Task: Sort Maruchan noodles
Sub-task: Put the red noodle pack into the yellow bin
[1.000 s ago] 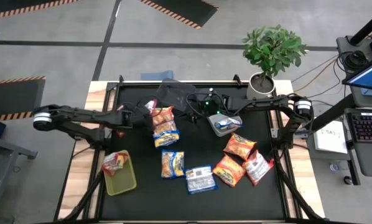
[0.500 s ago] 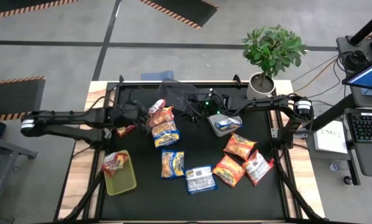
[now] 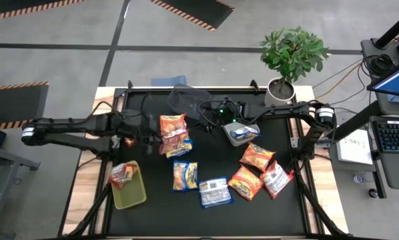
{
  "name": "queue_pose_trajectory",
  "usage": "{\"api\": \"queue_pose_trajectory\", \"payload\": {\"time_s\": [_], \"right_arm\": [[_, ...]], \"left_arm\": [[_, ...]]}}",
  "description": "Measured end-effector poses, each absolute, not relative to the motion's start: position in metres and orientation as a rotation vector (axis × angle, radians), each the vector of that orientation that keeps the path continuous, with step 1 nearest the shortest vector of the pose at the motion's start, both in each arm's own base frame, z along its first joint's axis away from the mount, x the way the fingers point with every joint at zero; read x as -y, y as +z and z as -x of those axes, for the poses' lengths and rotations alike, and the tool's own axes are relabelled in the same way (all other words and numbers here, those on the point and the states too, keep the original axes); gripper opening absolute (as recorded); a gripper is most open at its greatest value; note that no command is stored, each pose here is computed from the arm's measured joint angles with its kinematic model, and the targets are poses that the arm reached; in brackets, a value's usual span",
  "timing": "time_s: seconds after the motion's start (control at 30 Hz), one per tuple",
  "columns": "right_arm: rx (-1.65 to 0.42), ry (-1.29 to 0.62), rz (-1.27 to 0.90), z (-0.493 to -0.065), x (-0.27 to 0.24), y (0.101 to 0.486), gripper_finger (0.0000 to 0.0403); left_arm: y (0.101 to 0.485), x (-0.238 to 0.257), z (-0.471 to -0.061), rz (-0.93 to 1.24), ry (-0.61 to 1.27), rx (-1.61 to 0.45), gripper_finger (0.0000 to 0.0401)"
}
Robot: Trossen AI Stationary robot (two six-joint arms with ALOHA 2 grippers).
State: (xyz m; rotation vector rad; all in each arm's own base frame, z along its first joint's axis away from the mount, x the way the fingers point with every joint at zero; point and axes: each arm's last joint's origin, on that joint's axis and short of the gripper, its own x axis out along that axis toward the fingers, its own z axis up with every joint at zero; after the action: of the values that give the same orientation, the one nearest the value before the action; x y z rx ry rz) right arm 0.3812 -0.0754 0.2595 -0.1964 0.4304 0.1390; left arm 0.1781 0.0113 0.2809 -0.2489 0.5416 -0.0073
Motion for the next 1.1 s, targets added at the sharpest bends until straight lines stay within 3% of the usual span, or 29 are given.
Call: {"api": "queue_pose_trajectory", "payload": {"time_s": [0.23, 0.5, 0.73, 1.1], "right_arm": [[-0.441, 0.142, 0.200, -0.381, 0.075, 0.259, 0.0009], [-0.474, 0.146, 0.207, -0.379, 0.077, 0.256, 0.0009], [-0.568, 0.143, 0.176, -0.371, 0.083, 0.250, 0.0009], [-0.598, 0.139, 0.158, -0.368, 0.085, 0.248, 0.0009]], "left_arm": [[0.324, 0.009, -0.170, 0.333, -0.085, -0.706, 0.0000], [0.355, 0.037, -0.163, 0.626, -0.077, -1.063, 0.0000], [0.342, 0.064, -0.162, 0.823, -0.054, -1.411, 0.0000], [0.307, 0.080, -0.150, 0.893, 0.041, -1.622, 0.0000]]}}
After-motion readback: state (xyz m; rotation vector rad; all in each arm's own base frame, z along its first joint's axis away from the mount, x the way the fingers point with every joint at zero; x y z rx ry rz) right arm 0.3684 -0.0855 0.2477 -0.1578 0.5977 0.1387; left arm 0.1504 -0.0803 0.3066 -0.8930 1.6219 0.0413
